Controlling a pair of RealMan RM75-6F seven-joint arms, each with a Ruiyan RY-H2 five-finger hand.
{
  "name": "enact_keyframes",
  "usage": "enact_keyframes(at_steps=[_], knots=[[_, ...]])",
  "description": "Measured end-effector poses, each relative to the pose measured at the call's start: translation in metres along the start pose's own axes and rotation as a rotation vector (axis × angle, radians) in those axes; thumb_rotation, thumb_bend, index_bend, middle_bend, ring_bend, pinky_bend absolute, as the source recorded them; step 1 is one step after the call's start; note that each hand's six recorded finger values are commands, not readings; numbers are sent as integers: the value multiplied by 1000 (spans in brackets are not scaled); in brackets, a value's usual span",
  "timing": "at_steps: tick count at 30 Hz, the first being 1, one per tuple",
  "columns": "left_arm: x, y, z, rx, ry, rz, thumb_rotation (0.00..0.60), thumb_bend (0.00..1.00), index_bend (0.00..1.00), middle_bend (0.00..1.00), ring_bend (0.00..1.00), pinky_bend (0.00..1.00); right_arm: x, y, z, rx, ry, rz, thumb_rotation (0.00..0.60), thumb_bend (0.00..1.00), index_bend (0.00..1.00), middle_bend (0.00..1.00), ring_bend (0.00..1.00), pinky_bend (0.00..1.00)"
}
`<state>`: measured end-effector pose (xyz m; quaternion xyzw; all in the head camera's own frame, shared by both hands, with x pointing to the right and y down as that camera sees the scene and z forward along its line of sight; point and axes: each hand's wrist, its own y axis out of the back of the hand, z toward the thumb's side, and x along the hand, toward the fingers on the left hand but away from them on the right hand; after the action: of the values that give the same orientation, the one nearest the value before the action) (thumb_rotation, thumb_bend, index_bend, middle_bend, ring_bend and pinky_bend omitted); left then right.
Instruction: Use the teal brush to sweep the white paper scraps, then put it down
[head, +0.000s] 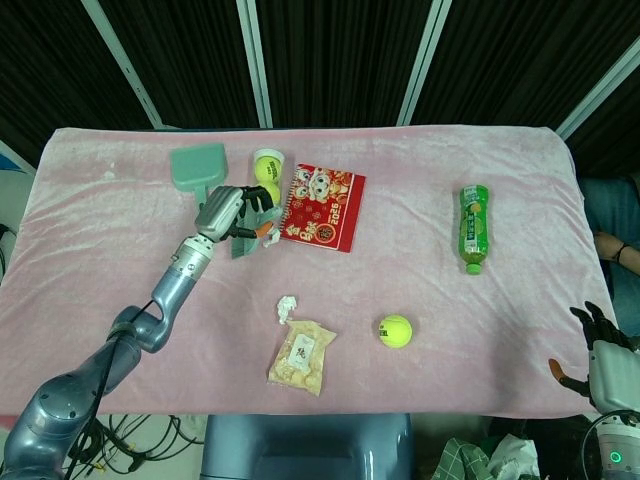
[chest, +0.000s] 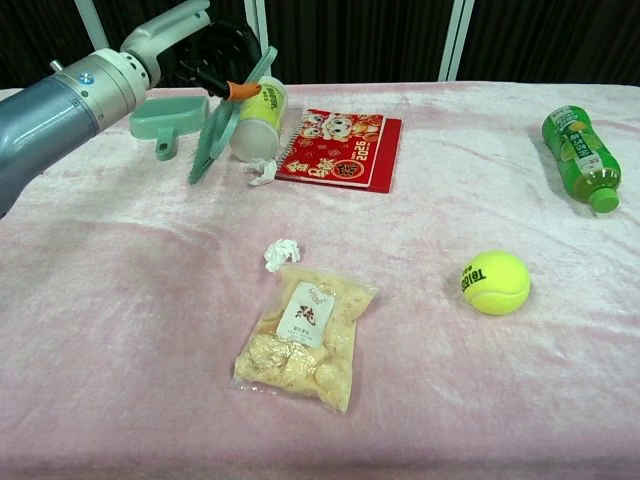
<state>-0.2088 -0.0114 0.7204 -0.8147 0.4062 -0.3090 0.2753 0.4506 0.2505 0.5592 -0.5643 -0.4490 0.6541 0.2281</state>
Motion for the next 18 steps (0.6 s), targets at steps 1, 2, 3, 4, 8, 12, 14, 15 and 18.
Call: enact_keyframes(at_steps=[1,2,3,4,8,12,14,15,18], knots=[[-1,-1,-5,12,16,-7,600,421,853,787,508,640,0,0,0,1,0,1,600,190,186,70,144,182],[-2,-4,-10,23,36,-18,600,421,853,787,508,640,0,0,0,2,1,1,600,190,186,70,144,182],[-3,-7,-14,29,48,-27,600,420,854,787,508,640,0,0,0,2,0,1,600,190,186,70,143,182],[-4,-11,-16,30,57,-34,600,420,854,787,508,640,0,0,0,2,-1,1,600,190,186,70,143,182],[-8,-26,-19,-12,79,-55,600,420,856,787,509,641,0,0,0,0,-4,-2,600,191,187,70,144,182],[-8,-34,-18,-97,99,-42,600,420,858,789,510,642,0,0,-1,-2,-5,-1,600,191,187,70,144,182],[-6,-35,-16,-159,108,-19,600,420,859,790,511,643,0,0,0,-4,-4,0,600,191,187,70,144,182],[-6,-35,-15,-188,110,-7,600,420,859,790,511,643,0,0,0,-4,-4,0,600,191,187,70,144,182],[-2,-37,-8,-271,106,33,600,420,859,790,511,643,0,0,0,-7,-3,1,600,191,189,69,144,182]])
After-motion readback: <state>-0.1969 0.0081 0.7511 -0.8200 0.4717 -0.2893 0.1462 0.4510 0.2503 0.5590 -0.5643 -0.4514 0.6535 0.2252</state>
